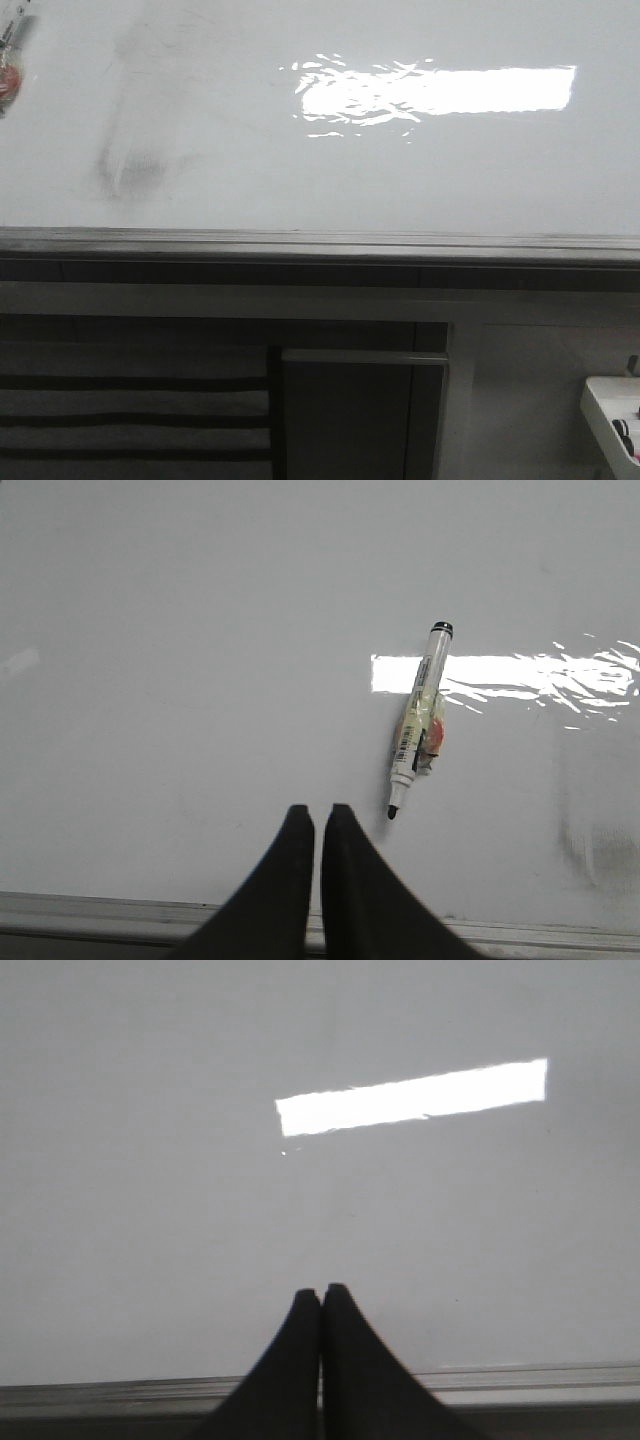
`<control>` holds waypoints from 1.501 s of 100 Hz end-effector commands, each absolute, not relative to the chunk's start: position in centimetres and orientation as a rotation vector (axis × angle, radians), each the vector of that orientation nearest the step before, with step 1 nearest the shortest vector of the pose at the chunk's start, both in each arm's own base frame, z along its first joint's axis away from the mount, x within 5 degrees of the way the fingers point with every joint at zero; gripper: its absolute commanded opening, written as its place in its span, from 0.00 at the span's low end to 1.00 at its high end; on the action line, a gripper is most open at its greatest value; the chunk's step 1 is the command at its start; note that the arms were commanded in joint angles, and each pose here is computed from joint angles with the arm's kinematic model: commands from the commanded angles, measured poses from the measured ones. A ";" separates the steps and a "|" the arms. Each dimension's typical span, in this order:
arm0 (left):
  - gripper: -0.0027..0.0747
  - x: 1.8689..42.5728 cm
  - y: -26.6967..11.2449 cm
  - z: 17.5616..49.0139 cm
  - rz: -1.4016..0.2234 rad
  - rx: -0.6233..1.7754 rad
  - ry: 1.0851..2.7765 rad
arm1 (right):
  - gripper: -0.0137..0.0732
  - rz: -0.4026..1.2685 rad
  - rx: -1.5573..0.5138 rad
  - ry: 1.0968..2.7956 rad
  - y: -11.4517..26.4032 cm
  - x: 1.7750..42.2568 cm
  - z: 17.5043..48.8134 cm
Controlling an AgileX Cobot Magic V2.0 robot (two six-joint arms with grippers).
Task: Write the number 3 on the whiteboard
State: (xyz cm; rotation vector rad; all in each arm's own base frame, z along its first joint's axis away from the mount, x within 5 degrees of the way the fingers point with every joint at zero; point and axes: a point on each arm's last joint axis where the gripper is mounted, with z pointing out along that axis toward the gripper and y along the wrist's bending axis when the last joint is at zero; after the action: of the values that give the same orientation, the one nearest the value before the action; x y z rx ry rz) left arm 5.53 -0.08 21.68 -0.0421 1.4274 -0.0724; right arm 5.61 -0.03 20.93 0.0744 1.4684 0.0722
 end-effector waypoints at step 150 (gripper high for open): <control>0.01 4.5 0.2 34.0 0.009 -0.013 1.486 | 0.07 0.046 0.068 1.510 -0.1 4.9 30.5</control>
State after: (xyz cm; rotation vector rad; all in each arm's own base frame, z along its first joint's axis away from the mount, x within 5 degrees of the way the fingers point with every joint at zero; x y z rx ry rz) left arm 4.03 0.12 31.19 -0.0253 1.4858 -0.0186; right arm 4.60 -0.09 27.58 0.0821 1.5197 0.0648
